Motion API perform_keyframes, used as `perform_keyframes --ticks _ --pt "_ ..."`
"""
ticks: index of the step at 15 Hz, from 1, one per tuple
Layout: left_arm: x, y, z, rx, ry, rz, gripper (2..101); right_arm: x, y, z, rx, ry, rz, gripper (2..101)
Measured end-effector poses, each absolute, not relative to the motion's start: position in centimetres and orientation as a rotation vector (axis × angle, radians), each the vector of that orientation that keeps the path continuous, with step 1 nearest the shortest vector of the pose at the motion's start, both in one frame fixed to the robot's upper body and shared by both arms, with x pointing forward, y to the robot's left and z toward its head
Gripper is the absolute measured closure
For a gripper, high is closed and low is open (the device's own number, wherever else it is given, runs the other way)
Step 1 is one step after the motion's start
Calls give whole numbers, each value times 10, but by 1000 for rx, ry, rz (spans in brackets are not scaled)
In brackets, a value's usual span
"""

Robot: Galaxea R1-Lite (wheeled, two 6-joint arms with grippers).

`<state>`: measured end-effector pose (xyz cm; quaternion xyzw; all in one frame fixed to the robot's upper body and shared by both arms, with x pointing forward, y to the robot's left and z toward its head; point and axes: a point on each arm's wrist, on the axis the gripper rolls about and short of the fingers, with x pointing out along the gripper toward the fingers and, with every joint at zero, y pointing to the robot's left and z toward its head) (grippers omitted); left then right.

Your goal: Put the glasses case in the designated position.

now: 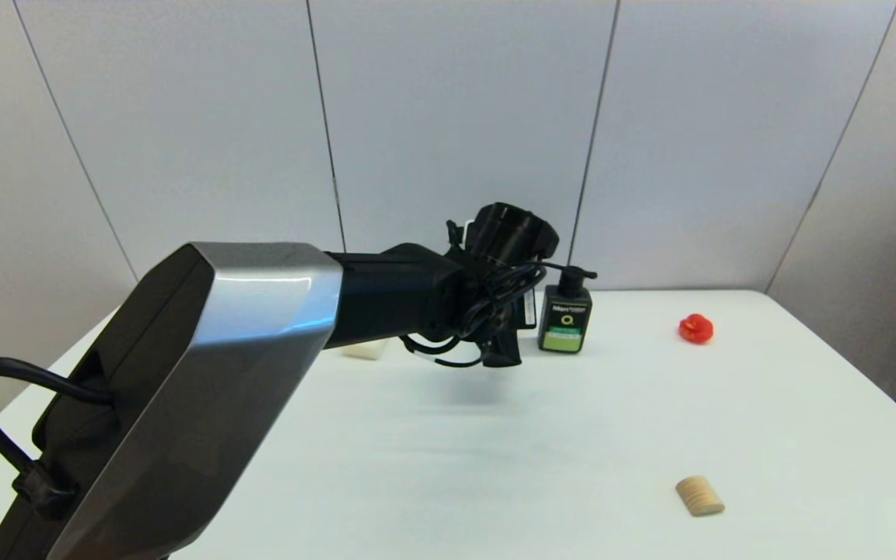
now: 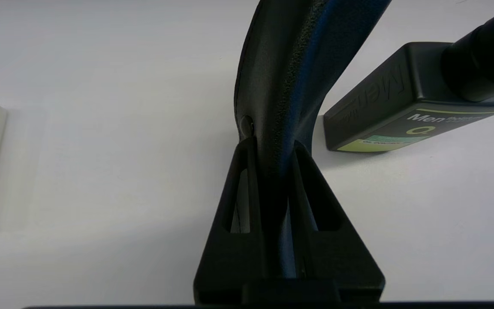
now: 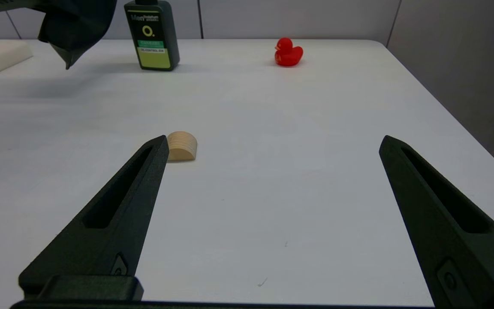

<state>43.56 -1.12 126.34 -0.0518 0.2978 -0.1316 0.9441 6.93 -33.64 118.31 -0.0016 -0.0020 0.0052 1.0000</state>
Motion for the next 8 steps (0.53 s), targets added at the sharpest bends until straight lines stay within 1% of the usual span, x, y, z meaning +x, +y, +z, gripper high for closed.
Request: perform_keyframes --ticks 4,8 --pt "436 -12 1262 -160 618 -251 891 69 -336 1183 -4 -4 10 50" --pt "436 -12 1261 -162 620 -249 891 69 -336 1183 -4 -4 10 50"
